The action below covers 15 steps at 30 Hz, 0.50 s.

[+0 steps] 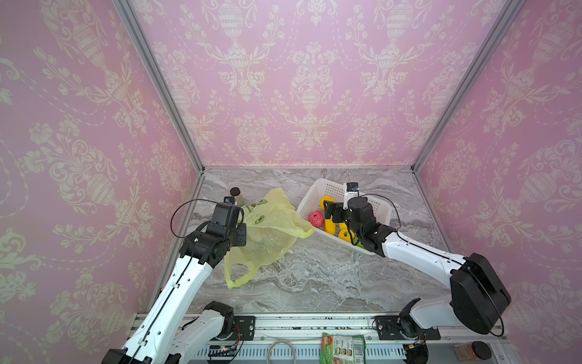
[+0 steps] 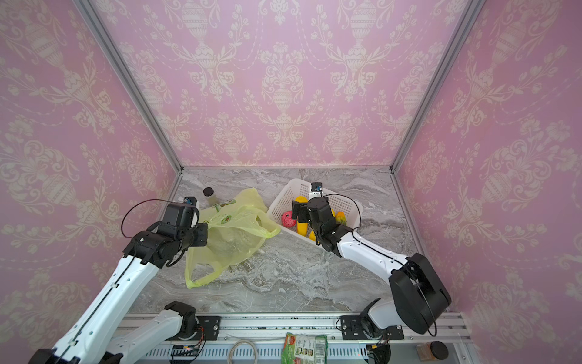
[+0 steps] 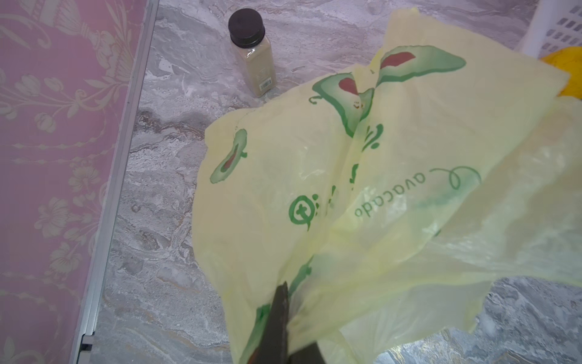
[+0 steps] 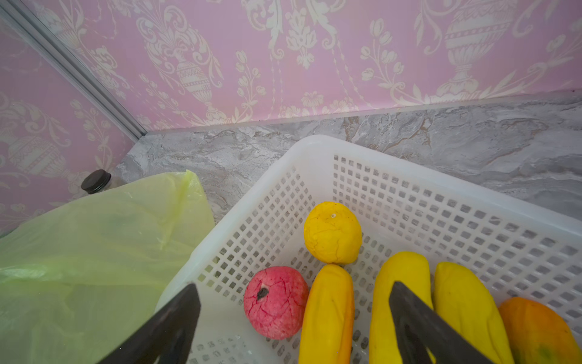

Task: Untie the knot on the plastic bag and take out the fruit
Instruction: 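Lower the small yellow fruit into the basket and open the right gripper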

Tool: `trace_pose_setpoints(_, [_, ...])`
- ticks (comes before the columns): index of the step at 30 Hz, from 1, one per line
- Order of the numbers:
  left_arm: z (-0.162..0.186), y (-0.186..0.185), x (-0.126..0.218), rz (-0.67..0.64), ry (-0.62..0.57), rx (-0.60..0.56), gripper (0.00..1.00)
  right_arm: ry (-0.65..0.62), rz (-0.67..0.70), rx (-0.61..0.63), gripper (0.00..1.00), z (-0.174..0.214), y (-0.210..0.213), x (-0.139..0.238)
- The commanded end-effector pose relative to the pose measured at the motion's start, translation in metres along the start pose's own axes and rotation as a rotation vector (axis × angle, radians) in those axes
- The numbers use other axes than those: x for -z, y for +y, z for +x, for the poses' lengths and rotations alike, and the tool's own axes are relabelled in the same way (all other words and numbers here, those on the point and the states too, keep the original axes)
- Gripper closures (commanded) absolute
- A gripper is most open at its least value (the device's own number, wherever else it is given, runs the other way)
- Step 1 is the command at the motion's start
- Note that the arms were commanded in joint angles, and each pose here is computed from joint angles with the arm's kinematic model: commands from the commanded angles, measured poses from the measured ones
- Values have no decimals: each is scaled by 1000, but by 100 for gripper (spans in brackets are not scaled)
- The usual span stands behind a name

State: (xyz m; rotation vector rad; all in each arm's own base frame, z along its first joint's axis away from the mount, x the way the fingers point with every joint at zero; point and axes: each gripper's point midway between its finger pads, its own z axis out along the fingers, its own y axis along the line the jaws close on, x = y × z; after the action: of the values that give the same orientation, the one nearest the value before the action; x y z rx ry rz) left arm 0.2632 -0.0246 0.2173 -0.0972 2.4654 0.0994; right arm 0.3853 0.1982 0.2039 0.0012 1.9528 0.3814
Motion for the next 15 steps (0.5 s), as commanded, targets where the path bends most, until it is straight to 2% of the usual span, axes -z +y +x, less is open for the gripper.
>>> trace_pose_setpoints(1, [-26, 21, 17, -92, -34, 20, 100, -41, 5, 3, 2, -2, -8, 14])
trace_pose_setpoints(7, [-80, 33, 43, -121, -124, 125, 100, -88, -14, -14, 0, -5, -15, 39])
trace_pose_setpoints(10, [-97, 39, 40, -154, -135, 165, 100, -107, -41, -25, 0, -5, -14, 48])
trace_pose_setpoints(15, [-116, 77, 32, -267, -168, 274, 100, -125, -60, -39, 0, -4, -17, 58])
